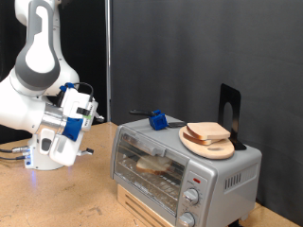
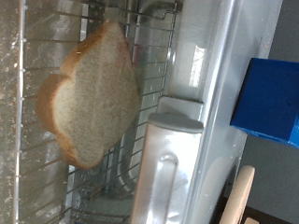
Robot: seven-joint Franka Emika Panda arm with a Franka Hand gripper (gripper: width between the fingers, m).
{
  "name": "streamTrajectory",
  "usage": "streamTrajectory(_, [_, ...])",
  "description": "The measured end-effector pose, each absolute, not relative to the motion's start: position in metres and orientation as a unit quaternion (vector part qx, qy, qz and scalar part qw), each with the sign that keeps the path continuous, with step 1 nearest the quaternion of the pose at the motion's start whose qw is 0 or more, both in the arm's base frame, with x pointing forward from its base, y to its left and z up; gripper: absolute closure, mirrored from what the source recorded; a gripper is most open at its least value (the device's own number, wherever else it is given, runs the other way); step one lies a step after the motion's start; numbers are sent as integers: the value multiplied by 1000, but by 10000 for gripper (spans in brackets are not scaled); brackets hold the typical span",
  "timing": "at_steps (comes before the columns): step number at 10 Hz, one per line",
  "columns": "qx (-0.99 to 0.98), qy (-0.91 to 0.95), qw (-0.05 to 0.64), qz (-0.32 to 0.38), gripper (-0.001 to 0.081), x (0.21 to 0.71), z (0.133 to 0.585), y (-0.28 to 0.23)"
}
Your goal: Make a piece of toast with the oven
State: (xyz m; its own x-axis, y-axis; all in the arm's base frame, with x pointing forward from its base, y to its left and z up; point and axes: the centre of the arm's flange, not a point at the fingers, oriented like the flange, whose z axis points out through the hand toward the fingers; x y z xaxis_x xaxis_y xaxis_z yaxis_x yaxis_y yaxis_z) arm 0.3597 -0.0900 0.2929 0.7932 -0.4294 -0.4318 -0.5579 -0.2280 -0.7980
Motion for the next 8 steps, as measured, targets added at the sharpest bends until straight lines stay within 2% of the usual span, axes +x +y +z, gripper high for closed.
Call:
streamTrajectory(3, [-789,268,504,228,-2,348,309,-79])
streamTrajectory(4, [-784,278,497,246,-2,359,311,-84])
streamTrajectory(5, [-779,291,498,245,-2,373,310,-91])
streamTrajectory(8, [-769,337,513,179,-2,411,302,-115])
